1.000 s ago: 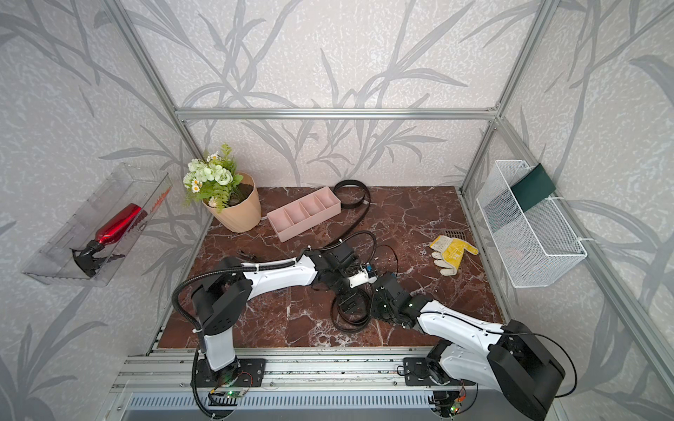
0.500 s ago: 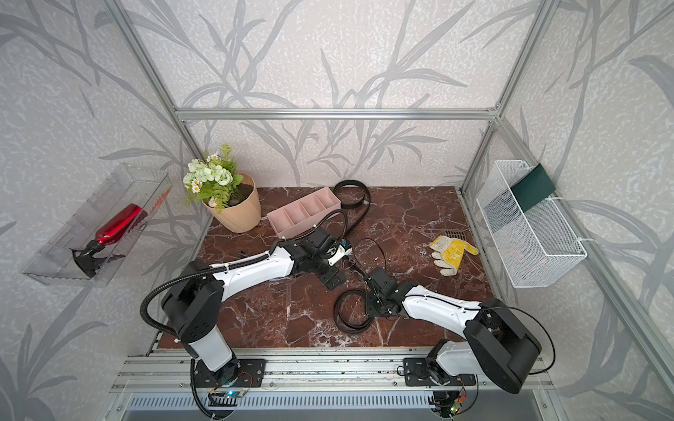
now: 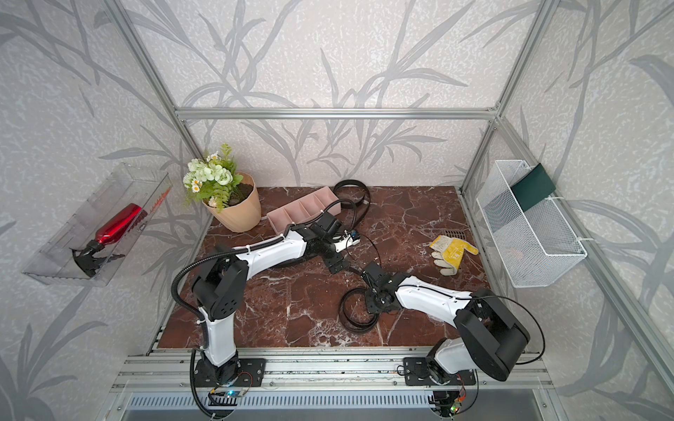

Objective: Place the belts into the storage roll
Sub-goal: Roll the belt at the center of the board, then pick up the belt from the center of the board.

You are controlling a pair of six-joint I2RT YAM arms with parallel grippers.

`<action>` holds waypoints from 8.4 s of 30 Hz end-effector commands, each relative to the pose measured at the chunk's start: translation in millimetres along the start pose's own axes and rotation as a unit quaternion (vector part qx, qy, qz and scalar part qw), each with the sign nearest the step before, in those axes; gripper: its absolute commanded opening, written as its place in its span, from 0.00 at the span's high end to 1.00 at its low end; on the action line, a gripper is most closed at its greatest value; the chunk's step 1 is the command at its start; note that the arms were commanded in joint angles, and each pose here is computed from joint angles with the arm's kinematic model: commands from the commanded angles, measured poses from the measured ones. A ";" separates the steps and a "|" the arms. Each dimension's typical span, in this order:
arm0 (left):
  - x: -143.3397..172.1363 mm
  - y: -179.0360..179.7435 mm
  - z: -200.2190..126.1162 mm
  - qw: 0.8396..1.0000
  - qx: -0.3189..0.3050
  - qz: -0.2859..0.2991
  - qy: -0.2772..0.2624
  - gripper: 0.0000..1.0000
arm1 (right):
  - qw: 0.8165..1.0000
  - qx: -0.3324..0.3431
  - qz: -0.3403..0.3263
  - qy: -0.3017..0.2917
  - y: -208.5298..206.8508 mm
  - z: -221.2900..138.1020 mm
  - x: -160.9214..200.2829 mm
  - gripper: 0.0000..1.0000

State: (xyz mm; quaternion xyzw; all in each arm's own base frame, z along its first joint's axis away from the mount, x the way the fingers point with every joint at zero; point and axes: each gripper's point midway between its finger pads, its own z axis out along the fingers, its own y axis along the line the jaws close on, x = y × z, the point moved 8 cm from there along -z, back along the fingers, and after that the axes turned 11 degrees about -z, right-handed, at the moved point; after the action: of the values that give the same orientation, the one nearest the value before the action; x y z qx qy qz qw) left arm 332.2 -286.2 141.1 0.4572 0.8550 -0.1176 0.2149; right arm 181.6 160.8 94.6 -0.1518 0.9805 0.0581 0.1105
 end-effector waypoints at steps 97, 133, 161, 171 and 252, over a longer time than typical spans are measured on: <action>74.2 -107.6 -9.2 0.907 0.135 -0.399 -0.006 0.58 | 0.873 0.137 0.461 0.076 4.5 34.6 -75.1 1.00; 30.4 18.3 16.8 0.885 0.155 -0.438 -0.039 0.18 | 0.859 0.123 0.485 0.108 8.5 41.2 -86.1 1.00; 66.9 -45.0 31.6 0.819 -0.042 -0.572 0.016 0.57 | 0.828 0.024 0.543 0.139 50.7 41.1 -39.1 1.00; 68.1 -46.0 46.0 0.830 -0.050 -0.554 0.044 1.00 | 0.827 -0.014 0.548 0.120 42.2 22.9 -19.5 0.80; 56.0 -34.9 35.9 0.907 -0.143 -0.379 0.115 0.99 | 0.718 -0.205 0.665 0.038 -14.1 44.9 -142.2 0.48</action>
State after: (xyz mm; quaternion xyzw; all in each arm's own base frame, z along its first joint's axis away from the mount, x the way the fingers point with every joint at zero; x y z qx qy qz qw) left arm 295.7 -294.3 96.1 0.0669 0.9870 -0.0571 0.1345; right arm 335.6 201.4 102.8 0.4948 0.7904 0.3610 -0.0082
